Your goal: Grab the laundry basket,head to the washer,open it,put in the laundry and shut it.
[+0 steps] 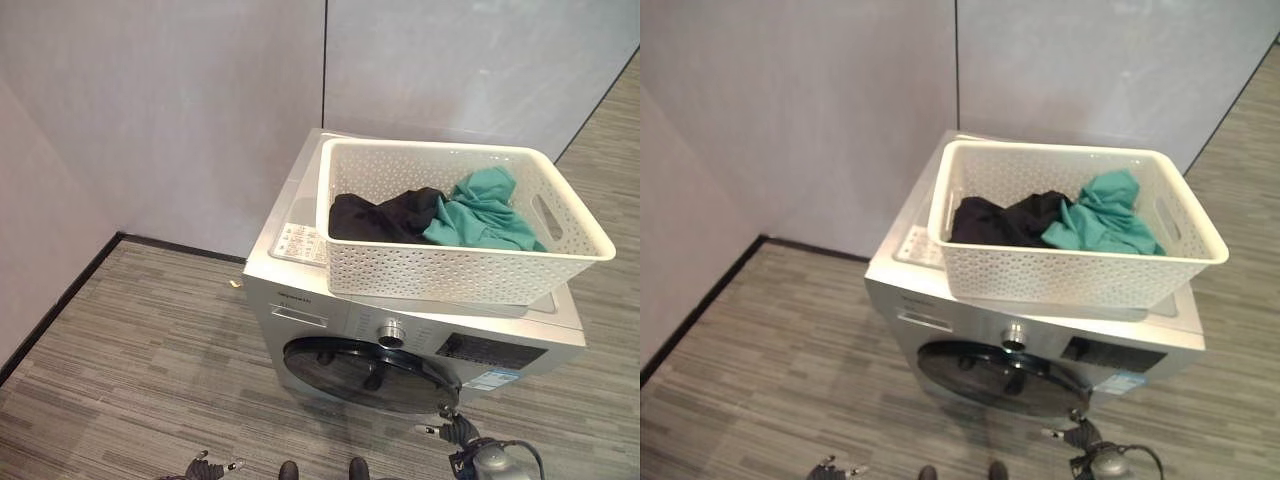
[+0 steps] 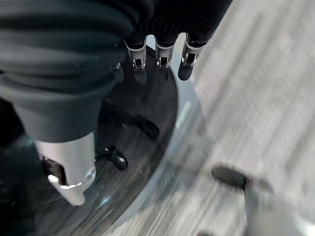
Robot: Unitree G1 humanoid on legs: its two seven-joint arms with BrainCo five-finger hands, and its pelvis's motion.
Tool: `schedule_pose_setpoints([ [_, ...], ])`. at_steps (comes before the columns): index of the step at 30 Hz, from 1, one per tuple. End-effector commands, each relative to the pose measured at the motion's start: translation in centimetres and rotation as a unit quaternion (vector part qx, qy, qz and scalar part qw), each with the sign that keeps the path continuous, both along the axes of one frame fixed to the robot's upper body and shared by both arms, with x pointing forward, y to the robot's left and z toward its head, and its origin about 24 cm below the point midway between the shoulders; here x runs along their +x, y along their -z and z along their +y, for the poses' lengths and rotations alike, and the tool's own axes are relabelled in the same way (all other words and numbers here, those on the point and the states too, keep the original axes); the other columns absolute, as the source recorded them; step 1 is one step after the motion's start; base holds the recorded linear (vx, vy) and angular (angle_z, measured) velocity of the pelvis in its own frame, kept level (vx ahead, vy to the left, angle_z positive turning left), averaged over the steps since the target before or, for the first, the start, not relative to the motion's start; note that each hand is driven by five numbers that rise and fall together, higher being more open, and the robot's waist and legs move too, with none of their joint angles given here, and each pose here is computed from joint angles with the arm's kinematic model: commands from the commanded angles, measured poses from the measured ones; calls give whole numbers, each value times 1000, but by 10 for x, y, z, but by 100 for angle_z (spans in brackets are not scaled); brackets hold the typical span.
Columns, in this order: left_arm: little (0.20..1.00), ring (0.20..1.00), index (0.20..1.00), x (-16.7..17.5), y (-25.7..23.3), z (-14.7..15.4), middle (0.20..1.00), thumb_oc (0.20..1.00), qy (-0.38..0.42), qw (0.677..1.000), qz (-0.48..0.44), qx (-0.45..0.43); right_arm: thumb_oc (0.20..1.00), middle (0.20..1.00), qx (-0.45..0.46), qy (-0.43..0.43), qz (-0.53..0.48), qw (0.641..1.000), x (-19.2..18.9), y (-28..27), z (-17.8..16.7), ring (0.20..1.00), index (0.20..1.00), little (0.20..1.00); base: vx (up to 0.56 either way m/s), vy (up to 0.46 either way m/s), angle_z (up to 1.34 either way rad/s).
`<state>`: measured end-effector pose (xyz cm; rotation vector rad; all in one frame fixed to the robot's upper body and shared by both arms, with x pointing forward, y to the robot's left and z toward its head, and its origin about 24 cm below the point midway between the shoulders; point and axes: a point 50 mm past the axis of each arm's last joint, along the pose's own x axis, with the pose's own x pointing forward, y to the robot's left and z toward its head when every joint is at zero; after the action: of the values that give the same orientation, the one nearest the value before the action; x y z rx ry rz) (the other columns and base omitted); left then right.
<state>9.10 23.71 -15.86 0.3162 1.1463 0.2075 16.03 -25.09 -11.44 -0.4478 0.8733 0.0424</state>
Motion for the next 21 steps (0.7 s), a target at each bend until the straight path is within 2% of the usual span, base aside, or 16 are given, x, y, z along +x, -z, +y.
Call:
schedule_pose_setpoints([
  [1,1000,1000,1000,25,-9,14,1000,1000,18,999,-25,35,1000,1000,-67,-22,-28,997,9,-16,-24,1000,1000,1000,0,0,0],
  [9,1000,1000,1000,29,-12,16,1000,1000,13,999,-34,38,1000,1000,-54,-28,-5,998,-2,-6,-15,1000,1000,1000,-11,-30,-1],
  [14,1000,1000,1000,46,-18,14,1000,1000,14,997,-67,33,1000,1000,-34,-51,13,998,-2,2,0,1000,1000,1000,-139,-133,3],
  [16,1000,1000,1000,58,-20,8,1000,1000,20,996,-86,26,1000,1000,-34,-64,20,997,0,4,6,1000,1000,1000,-267,-155,24],
  [18,1000,1000,1000,88,-31,-6,1000,1000,48,990,-132,24,1000,1000,-38,-77,13,996,12,3,12,1000,1000,1000,-445,-167,71],
  [21,1000,1000,1000,99,-33,-18,1000,1000,71,987,-142,15,1000,1000,-45,-73,25,996,8,6,10,1000,1000,1000,-273,-86,110],
])
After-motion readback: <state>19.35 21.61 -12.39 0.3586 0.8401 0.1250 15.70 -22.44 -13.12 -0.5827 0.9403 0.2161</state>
